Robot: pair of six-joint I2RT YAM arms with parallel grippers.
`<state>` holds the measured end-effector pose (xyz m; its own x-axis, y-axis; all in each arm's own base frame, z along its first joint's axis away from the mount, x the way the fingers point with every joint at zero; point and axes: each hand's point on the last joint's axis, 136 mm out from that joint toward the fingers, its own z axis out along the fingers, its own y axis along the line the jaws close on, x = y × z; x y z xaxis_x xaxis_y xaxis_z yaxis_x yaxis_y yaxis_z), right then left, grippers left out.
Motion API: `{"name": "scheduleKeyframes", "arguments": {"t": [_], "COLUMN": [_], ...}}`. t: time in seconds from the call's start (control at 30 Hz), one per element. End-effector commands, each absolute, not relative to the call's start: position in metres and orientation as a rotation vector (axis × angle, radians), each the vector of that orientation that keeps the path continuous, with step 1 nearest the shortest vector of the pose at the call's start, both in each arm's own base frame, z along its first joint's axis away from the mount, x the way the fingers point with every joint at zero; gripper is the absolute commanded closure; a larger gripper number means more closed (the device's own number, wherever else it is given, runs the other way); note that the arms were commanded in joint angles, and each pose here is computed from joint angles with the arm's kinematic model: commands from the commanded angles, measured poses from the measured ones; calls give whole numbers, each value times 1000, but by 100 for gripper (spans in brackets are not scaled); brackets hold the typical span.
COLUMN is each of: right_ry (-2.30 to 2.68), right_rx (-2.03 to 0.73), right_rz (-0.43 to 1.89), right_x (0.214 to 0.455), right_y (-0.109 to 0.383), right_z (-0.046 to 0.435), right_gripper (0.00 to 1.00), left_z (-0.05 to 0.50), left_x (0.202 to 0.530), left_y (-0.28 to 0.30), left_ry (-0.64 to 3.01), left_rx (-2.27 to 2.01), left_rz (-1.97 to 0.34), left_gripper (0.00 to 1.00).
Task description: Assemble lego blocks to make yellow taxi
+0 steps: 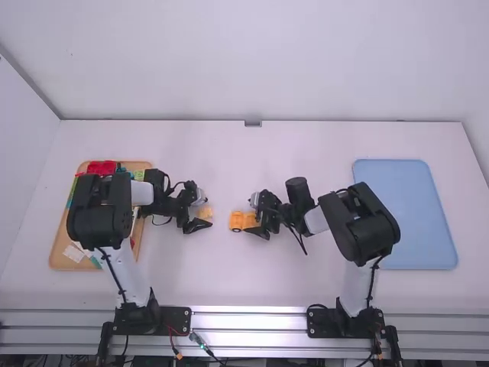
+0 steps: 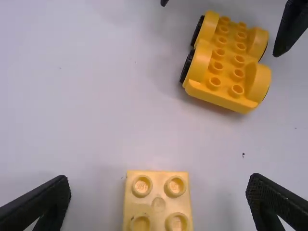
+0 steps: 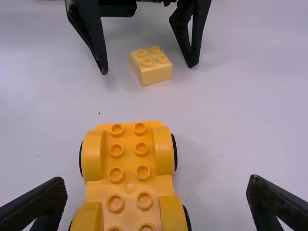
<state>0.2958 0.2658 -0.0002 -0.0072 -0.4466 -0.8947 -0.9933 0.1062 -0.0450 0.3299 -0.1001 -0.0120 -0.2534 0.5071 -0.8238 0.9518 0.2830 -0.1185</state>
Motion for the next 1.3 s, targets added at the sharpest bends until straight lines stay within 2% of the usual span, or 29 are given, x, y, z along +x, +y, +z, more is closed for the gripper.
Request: {"name": "scheduleKeyframes", "arguments": {"t": [0.0, 0.43, 0.47, 0.57, 0.6, 1.03, 1.13, 1.17, 1.2, 1.27], "right_ry": [1601, 1607, 1607, 1607, 1607, 1607, 1604, 1609, 1612, 1620], "right_rx": [-1449, -1449, -1450, -1449, -1449, -1449, -1447, -1433, -1425, -1401], "right_rz": [873, 878, 877, 877, 877, 877, 875, 880, 882, 891], "right_x": [293, 292, 292, 292, 292, 292, 293, 294, 295, 297], "right_y": [264, 264, 264, 264, 264, 264, 264, 265, 265, 266], "right_z": [-7, -7, -7, -8, -8, -7, -7, -5, -4, -2], "right_gripper": [1, 1, 1, 1, 1, 1, 1, 1, 1, 1], "left_z": [-31, -33, -32, -28, -24, -31, -37, -38, -39, -41], "left_x": [319, 328, 330, 325, 323, 324, 328, 328, 328, 325], "left_y": [-92, -88, -86, -86, -88, -88, -85, -85, -85, -86], "left_ry": [1966, 2037, 2049, 1994, 1967, 1943, 1939, 1933, 1930, 1925], "left_rx": [1349, 1319, 1329, 1427, 1450, 1441, 1413, 1414, 1414, 1419], "left_rz": [-801, -769, -760, -760, -777, -714, -665, -655, -650, -648], "left_gripper": [1, 1, 3, 21, 23, 24, 30, 39, 44, 48]}}
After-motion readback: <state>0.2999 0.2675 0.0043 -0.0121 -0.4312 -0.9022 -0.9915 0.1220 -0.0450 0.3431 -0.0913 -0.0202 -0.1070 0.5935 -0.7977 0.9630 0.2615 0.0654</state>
